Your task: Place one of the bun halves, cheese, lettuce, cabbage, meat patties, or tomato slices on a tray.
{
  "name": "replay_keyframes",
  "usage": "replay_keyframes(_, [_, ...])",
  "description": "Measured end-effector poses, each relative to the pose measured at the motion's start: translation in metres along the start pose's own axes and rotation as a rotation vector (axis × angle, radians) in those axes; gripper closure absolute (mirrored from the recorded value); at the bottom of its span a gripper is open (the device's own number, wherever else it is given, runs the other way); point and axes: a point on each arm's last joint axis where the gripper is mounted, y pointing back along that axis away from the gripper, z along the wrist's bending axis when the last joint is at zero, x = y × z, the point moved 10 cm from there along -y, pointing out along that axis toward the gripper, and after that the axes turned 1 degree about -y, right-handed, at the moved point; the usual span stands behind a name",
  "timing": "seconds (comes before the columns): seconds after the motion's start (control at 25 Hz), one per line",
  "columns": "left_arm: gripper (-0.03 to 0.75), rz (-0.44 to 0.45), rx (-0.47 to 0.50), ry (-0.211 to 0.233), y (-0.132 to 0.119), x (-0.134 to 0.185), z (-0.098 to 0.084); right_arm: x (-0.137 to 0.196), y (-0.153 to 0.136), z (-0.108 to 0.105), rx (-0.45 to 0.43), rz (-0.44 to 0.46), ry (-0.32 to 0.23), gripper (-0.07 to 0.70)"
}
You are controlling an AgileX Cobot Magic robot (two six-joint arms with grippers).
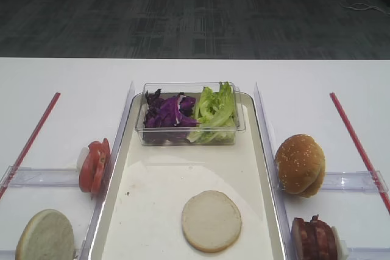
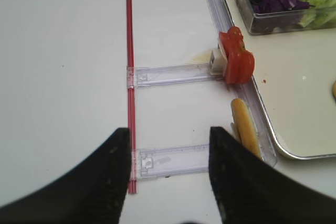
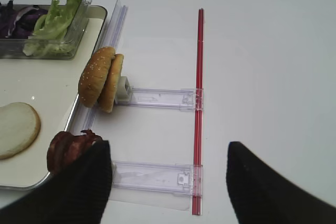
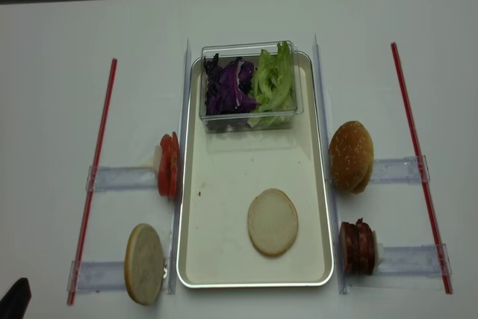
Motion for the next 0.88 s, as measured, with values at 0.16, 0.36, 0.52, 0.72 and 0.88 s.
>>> replay_keyframes(0.16, [0.358,0.002,0.0,0.004,0.0,0.0003,0.0,0.0,0.0,0.0,0.0,0.0,0.0,0.157])
replay_keyframes(0.36, [0.358,0.001,0.0,0.01,0.0,0.0003,0.0,0.0,0.0,0.0,0.0,0.0,0.0,0.157])
replay_keyframes(0.52, [0.359,0.001,0.0,0.01,0.0,0.0003,0.0,0.0,0.0,0.0,0.0,0.0,0.0,0.157])
replay_keyframes(0.72, [0.368,0.001,0.0,0.01,0.0,0.0003,0.0,0.0,0.0,0.0,0.0,0.0,0.0,0.157])
replay_keyframes(0.88, [0.369,0.004,0.0,0.01,0.0,0.0007,0.0,0.0,0.0,0.0,0.0,0.0,0.0,0.157])
